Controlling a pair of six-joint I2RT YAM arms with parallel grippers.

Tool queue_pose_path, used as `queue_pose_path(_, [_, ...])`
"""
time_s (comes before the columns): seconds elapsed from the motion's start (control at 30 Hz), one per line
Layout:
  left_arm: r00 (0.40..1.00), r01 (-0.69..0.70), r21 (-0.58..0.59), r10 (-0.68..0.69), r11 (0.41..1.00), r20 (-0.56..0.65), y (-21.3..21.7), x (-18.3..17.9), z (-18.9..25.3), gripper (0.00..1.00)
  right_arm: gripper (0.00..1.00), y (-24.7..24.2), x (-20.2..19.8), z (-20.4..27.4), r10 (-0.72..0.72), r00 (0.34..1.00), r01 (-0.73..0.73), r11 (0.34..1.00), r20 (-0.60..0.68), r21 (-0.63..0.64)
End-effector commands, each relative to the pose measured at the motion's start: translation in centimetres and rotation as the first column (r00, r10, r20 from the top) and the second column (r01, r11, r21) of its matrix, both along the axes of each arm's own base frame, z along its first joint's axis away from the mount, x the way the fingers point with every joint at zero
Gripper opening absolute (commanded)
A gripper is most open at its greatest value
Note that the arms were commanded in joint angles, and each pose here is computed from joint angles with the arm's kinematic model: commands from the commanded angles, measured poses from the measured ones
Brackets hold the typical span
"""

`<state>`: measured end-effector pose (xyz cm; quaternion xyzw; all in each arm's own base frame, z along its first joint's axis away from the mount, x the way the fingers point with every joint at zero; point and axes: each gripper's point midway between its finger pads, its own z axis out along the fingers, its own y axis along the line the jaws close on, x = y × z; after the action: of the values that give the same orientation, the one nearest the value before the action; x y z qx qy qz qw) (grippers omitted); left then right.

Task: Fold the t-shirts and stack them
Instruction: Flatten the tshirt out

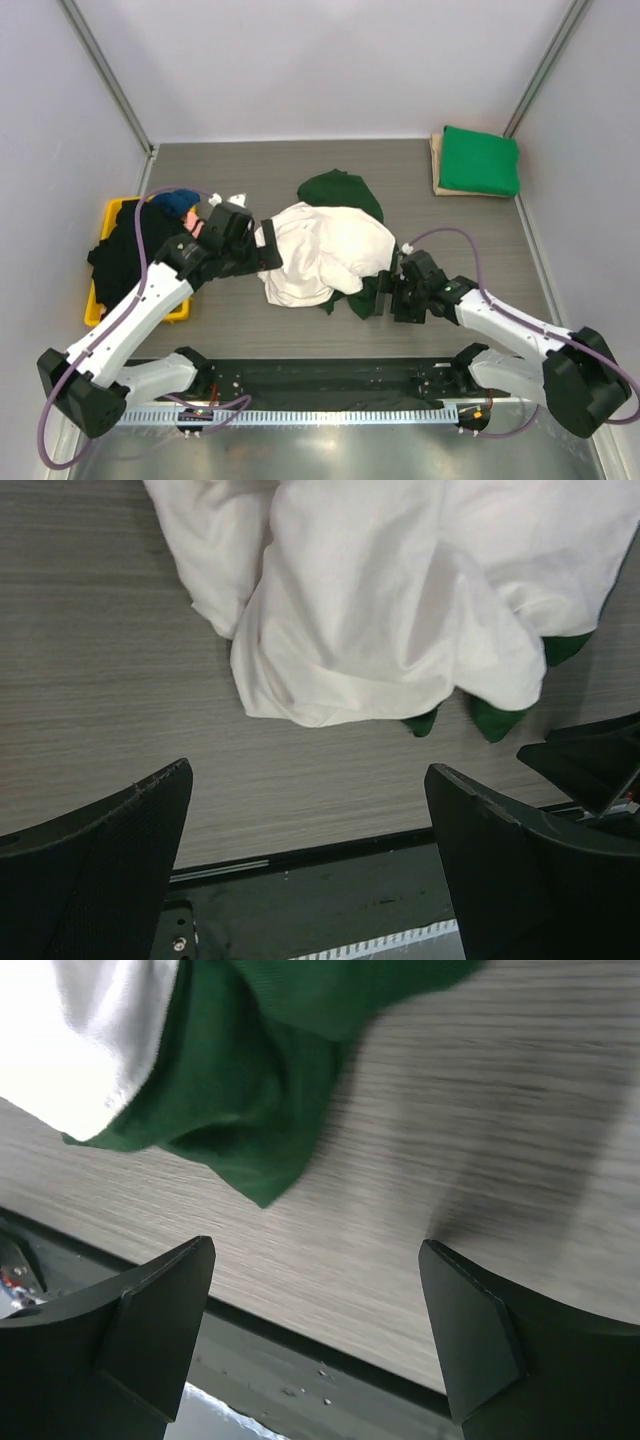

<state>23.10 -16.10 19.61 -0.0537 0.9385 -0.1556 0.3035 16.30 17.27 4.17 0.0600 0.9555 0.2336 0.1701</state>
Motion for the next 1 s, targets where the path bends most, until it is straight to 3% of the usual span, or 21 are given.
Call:
queue_pose_path(0.0, [0.999,-0.031,-0.006,0.031,1.0,-0.017,0.7,-0.9,-1.9,0.99,0.89,4.0,2.3,1.4,0.039,0.995,-0.052,0.987,0.087,0.15])
queue_pose_path(0.17, [0.997,-0.07,-0.044,0.068,0.997,-0.041,1.1,-2.1,-4.0,0.98,0.87,6.2,2.4,-0.1,0.106,0.991,-0.116,0.983,0.077,0.143])
queue_pose_path(0.27, [0.988,-0.142,-0.095,0.136,0.985,-0.076,0.9,-2.4,-6.0,0.98,0.73,7.0,3.2,-1.0,0.124,0.99,-0.132,0.984,0.073,0.117])
queue_pose_path(0.3, [0.983,-0.158,-0.087,0.148,0.984,-0.11,1.1,-3.1,-7.9,0.98,0.59,7.4,3.5,-0.9,0.126,0.988,-0.136,0.983,0.085,0.124])
queue_pose_path(0.4, [0.974,-0.209,-0.147,0.193,0.967,-0.116,0.1,-2.1,-9.7,0.98,0.29,7.5,4.3,-0.9,0.121,0.987,-0.131,0.986,0.104,0.104])
queue_pose_path(0.47, [0.964,-0.237,-0.117,0.219,0.964,-0.148,0.4,-2.3,-12.1,0.98,0.19,7.8,5.2,0.3,0.122,0.983,-0.137,0.985,0.136,0.103])
queue_pose_path(0.5, [0.959,-0.259,-0.11,0.241,0.96,-0.151,0.5,-2.0,-12.7,0.97,0.08,7.8,5.2,0.7,0.131,0.981,-0.145,0.985,0.14,0.094])
queue_pose_path(0.57, [0.95,-0.283,-0.094,0.266,0.954,-0.162,0.2,-1.0,-14.4,0.95,0.01,8.3,6.2,2.9,0.127,0.973,-0.149,0.983,0.191,0.105])
queue_pose_path(0.63, [0.95,-0.3,-0.113,0.285,0.947,-0.131,-0.5,0.6,-14.7,0.91,0.01,8.0,6.5,4.4,0.131,0.968,-0.153,0.984,0.213,0.092])
queue_pose_path(0.7, [0.946,-0.314,-0.099,0.302,0.944,-0.122,-0.8,1.9,-15.5,0.82,0.01,7.9,7.2,7.4,0.121,0.954,-0.152,0.984,0.274,0.092])
queue_pose_path(0.77, [0.941,-0.336,-0.095,0.33,0.937,-0.073,-1.4,4.4,-15.2,0.65,0.01,8.2,8.1,10.7,0.107,0.936,-0.151,0.983,0.336,0.108])
queue_pose_path(0.8, [0.941,-0.338,-0.088,0.334,0.937,-0.06,-1.6,5.1,-15.2,0.53,0.01,7.7,8.1,11.5,0.103,0.934,-0.141,0.986,0.341,0.089])
queue_pose_path(0.83, [0.947,-0.32,-0.096,0.319,0.943,-0.028,-2.1,6.4,-14.5,0.24,0.01,8.0,8.8,14.3,0.096,0.914,-0.148,0.983,0.394,0.104])
queue_pose_path(0.87, [0.948,-0.316,-0.093,0.318,0.944,0.004,-2.9,8.3,-13.3,0.07,0.01,7.7,9.2,15.6,0.087,0.905,-0.142,0.985,0.416,0.102])
queue_pose_path(0.9, [0.948,-0.314,-0.094,0.318,0.945,0.025,-3.3,9.4,-12.1,0.0,0.01,7.2,9.3,16.3,0.089,0.907,-0.134,0.987,0.412,0.083])
queue_pose_path(0.97, [0.951,-0.302,-0.026,0.303,0.953,0.053,-2.8,10.2,-10.1,0.0,0.01,6.4,11.0,21.3,0.067,0.863,-0.119,0.99,0.501,0.072])
